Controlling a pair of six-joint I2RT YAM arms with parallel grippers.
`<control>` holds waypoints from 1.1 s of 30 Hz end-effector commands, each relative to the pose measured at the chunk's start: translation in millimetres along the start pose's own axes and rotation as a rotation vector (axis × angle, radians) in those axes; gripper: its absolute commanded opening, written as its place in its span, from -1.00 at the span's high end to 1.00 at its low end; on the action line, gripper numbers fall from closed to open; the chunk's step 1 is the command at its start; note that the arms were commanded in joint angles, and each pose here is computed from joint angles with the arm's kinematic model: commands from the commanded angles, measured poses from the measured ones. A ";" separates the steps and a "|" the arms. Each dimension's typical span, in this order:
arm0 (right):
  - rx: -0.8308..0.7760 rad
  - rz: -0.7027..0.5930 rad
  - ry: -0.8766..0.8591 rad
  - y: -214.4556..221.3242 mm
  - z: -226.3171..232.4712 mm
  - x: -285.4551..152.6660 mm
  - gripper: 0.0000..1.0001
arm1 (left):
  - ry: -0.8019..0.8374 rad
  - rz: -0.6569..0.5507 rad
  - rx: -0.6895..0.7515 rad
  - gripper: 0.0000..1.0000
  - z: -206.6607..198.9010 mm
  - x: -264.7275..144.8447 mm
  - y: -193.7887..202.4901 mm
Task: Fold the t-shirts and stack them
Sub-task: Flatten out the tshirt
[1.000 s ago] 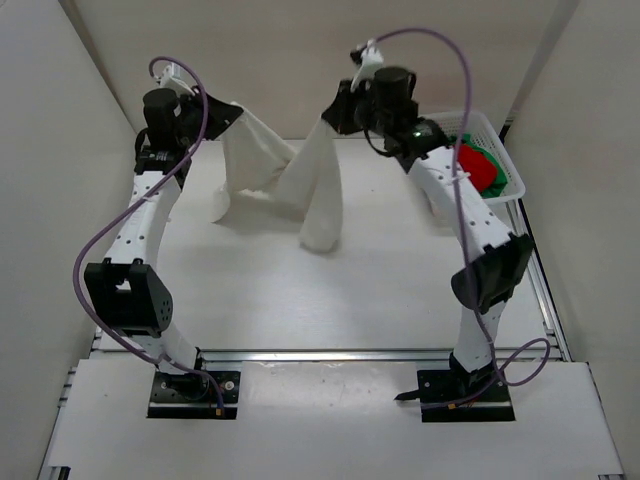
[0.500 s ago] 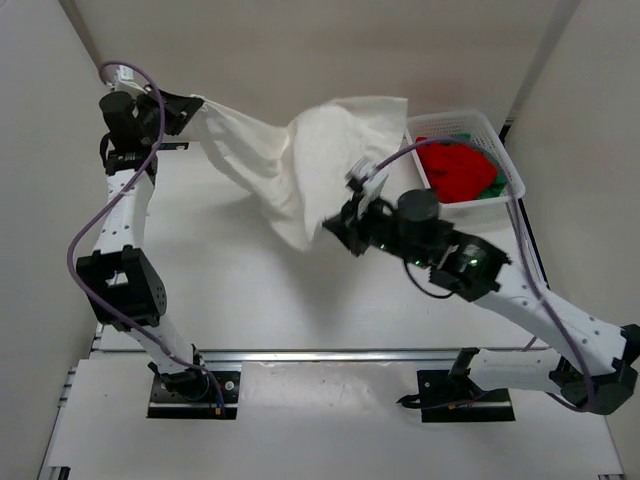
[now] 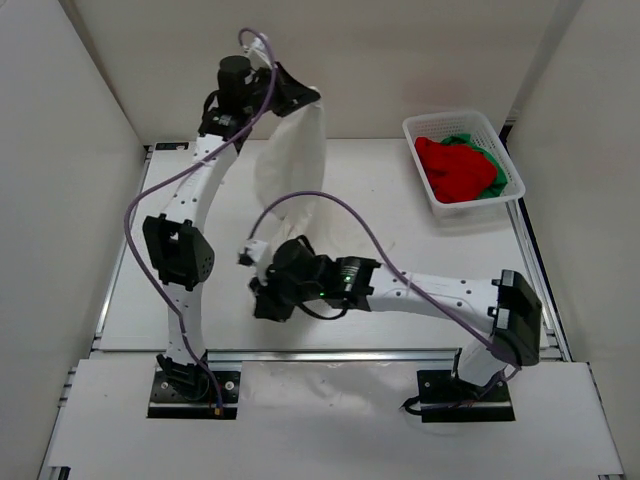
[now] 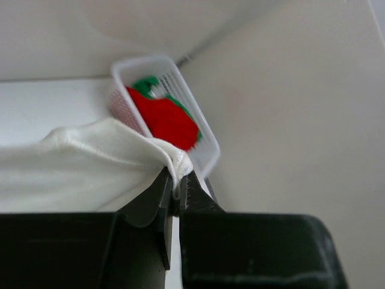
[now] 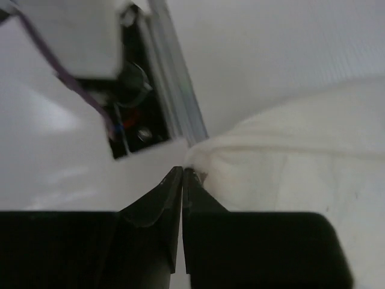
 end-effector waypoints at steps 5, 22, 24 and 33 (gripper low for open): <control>-0.143 -0.144 -0.138 -57.3 51.0 -22.8 0.26 | -0.112 -0.010 0.000 -0.27 49.0 -39.5 -13.8; 0.586 -0.399 0.691 -18.3 -315.4 -105.6 0.29 | -0.344 0.514 0.178 -0.16 35.8 -170.1 331.7; 0.612 -0.392 0.738 -11.4 -330.0 -108.2 0.22 | -0.343 0.607 0.220 -0.30 32.1 -178.8 369.8; 0.645 -0.408 0.846 -25.2 -382.2 -105.7 -0.08 | -0.330 0.802 0.257 -0.12 38.3 -170.6 433.7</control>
Point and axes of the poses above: each gripper's point midway between its finger pads, its own x axis out along the fingers, its own z axis along the line the jaws close on, y = z × x, the point moved 5 cm from there along -x, back along the fingers, and after that the axes turned 10 degrees about x, right-handed, at the moved point
